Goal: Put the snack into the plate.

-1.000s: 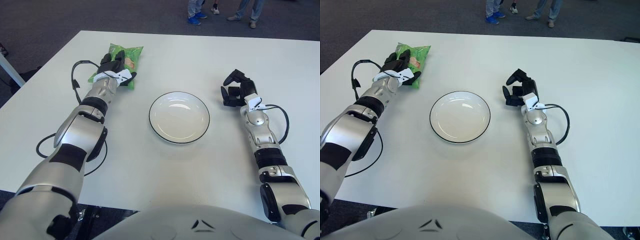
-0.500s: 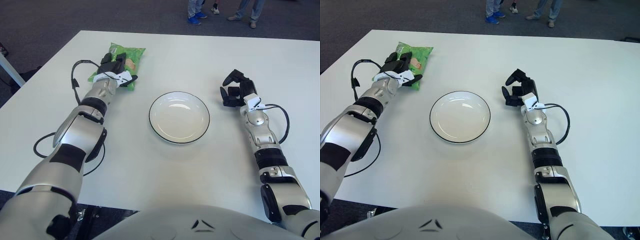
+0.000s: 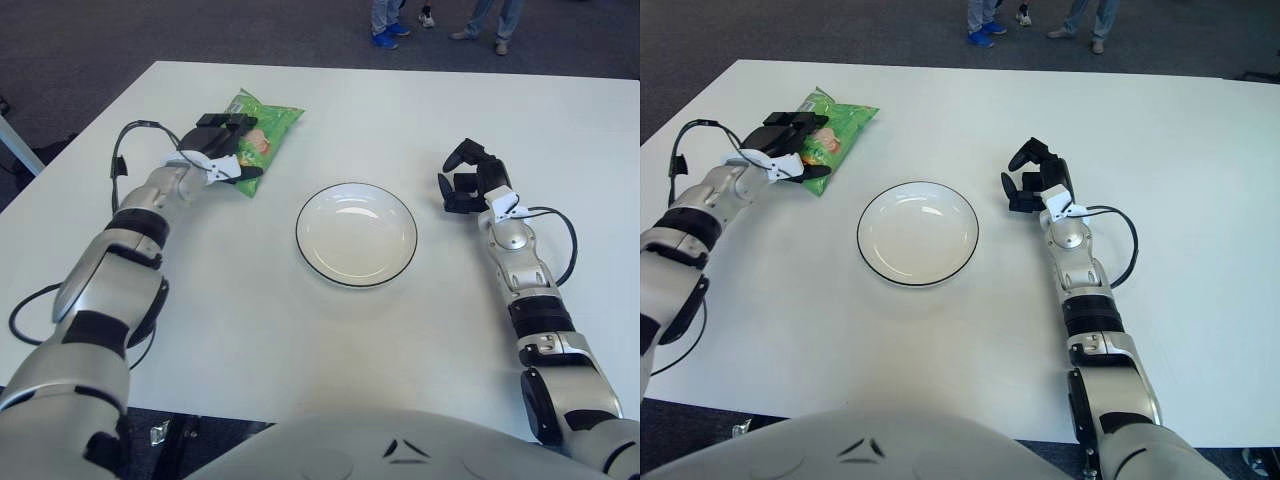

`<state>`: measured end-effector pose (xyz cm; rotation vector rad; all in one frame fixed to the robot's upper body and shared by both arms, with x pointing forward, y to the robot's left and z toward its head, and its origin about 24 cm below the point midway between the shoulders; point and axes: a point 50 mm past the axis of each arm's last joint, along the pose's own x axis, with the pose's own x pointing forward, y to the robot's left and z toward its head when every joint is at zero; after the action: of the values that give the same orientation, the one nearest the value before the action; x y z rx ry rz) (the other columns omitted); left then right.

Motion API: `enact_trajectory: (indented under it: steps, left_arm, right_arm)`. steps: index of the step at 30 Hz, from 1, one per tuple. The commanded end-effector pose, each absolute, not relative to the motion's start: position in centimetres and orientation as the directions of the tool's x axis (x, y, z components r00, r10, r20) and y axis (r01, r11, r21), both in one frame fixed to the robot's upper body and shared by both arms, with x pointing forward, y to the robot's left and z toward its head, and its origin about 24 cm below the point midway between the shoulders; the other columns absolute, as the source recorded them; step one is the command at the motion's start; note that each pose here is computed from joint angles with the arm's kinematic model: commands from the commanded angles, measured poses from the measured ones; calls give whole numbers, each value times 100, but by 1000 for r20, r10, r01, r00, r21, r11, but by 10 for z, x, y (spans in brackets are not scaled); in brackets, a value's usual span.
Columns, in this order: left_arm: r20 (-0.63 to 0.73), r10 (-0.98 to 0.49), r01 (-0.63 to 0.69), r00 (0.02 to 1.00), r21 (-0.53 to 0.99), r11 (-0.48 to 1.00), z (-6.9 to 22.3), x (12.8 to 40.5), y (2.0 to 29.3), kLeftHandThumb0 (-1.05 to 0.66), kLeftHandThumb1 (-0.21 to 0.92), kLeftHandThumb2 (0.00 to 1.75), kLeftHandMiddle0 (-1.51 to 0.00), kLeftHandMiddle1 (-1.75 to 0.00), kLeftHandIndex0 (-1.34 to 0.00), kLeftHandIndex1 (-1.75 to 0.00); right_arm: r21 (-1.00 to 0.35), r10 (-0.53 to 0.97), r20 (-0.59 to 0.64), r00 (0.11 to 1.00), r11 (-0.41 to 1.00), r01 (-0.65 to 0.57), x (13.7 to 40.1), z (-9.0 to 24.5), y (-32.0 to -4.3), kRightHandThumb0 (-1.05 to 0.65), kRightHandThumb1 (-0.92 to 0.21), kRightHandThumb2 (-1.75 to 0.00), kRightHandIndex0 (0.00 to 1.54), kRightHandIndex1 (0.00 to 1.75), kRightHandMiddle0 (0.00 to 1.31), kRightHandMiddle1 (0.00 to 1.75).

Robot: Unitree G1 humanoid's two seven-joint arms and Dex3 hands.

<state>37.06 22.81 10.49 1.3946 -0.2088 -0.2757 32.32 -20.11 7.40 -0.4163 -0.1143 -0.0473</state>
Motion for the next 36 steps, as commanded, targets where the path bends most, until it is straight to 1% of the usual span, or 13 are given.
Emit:
enact_trajectory:
  steps: [1,4,7,12,16,21,24,30,36]
  left_arm:
    - [-85,-347,120,934,989,81,96,358,238,-105,92,49,0,-65,0,-79]
    - [-82,-375,119,924,990,76,98,355,238,-104,92,53,0,-62,0,-79]
    - [-62,-438,113,897,989,92,106,343,240,-103,92,56,0,-61,0,-78]
    - [-53,-480,123,876,986,116,112,334,240,-101,92,56,0,-62,0,-77]
    - [-28,-517,116,856,984,138,116,330,239,-99,92,53,0,-61,0,-78]
    - [20,-555,92,832,980,174,120,325,239,-96,92,47,0,-53,0,-85]
    - [58,-576,75,815,976,205,123,322,239,-95,92,43,0,-52,0,-87]
    - [134,-596,40,792,962,270,134,319,238,-91,89,34,0,-52,0,-85]
    - [234,-549,-26,802,933,360,146,318,235,-87,83,32,0,-50,0,-78]
  right_arm:
    - [-419,-47,-50,998,908,21,311,38,-205,-46,-38,-124,129,175,57,175]
    - [-420,-47,-53,998,907,20,311,39,-206,-46,-38,-124,129,175,57,175]
    - [-426,-53,-51,997,904,26,311,39,-205,-46,-38,-124,129,175,57,175]
    - [-437,-60,-53,997,899,31,312,39,-205,-47,-37,-126,129,175,58,175]
    - [-443,-59,-42,997,896,34,312,40,-204,-47,-35,-128,129,175,59,175]
    - [-441,-62,-44,997,897,36,312,40,-204,-48,-33,-130,129,175,61,175]
    - [-435,-63,-50,997,900,34,312,39,-204,-48,-33,-131,129,175,61,175]
    - [-415,-65,-54,996,909,36,313,39,-204,-48,-33,-131,129,175,61,175]
    - [-412,-62,-58,996,911,33,312,39,-204,-48,-33,-130,129,175,61,175]
